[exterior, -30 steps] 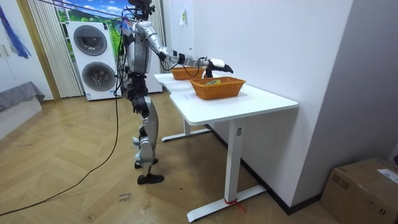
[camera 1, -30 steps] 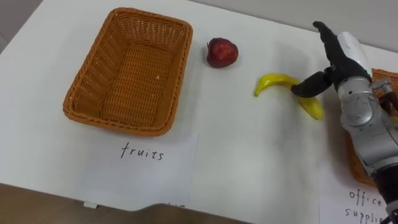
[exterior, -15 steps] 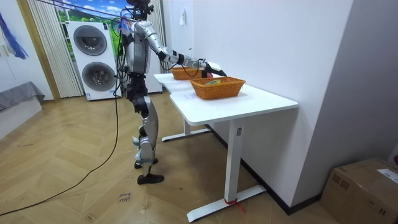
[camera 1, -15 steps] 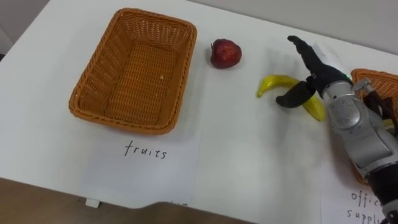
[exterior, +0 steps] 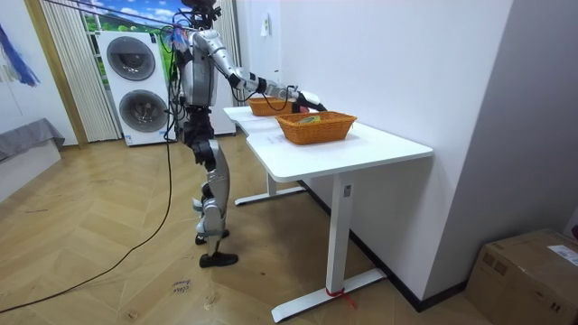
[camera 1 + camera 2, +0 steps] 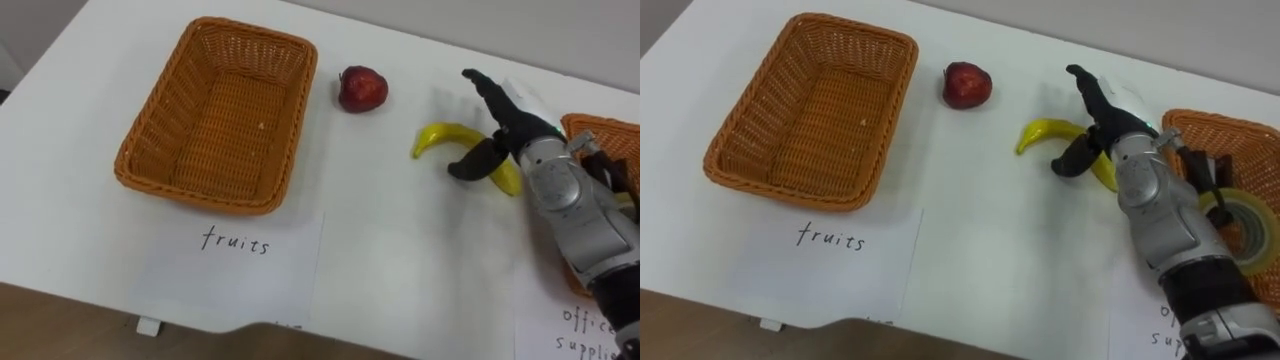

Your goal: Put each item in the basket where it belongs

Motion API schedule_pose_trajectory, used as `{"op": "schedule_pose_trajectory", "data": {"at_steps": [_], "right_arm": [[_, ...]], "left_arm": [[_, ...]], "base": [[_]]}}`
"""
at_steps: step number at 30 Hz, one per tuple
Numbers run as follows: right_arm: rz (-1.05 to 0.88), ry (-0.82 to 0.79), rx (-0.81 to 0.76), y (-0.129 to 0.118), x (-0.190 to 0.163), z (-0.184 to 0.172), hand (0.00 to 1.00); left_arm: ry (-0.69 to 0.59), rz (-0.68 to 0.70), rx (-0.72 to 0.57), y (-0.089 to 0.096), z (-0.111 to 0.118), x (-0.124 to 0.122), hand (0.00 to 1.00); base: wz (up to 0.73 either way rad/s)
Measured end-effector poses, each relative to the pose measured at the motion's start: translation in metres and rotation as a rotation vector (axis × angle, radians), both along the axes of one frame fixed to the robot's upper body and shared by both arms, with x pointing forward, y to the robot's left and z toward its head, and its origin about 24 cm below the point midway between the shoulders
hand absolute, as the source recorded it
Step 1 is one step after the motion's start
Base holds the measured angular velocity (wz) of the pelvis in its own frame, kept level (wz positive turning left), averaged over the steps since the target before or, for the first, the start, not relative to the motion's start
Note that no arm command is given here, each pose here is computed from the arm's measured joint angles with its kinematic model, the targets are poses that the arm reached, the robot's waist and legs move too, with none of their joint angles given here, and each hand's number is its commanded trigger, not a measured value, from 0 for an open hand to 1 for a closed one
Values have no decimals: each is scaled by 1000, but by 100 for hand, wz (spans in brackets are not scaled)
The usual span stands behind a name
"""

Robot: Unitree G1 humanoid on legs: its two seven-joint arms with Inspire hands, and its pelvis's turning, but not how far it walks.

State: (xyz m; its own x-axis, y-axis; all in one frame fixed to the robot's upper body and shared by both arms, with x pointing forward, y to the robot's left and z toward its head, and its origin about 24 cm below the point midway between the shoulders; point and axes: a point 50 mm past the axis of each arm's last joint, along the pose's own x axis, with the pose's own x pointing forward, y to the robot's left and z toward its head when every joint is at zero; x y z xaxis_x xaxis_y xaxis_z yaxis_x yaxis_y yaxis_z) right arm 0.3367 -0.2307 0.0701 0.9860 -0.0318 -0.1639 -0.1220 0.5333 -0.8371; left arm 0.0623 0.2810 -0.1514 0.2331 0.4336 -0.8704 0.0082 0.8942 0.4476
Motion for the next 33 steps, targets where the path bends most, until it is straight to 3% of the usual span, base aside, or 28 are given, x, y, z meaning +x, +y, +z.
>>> {"op": "schedule_pose_trajectory", "data": {"at_steps": [33], "right_arm": [[37, 188, -178, -9, -5, -21, 0]], "left_arm": [[17, 22, 11, 8, 2, -2, 0]], "base": [[1]]}}
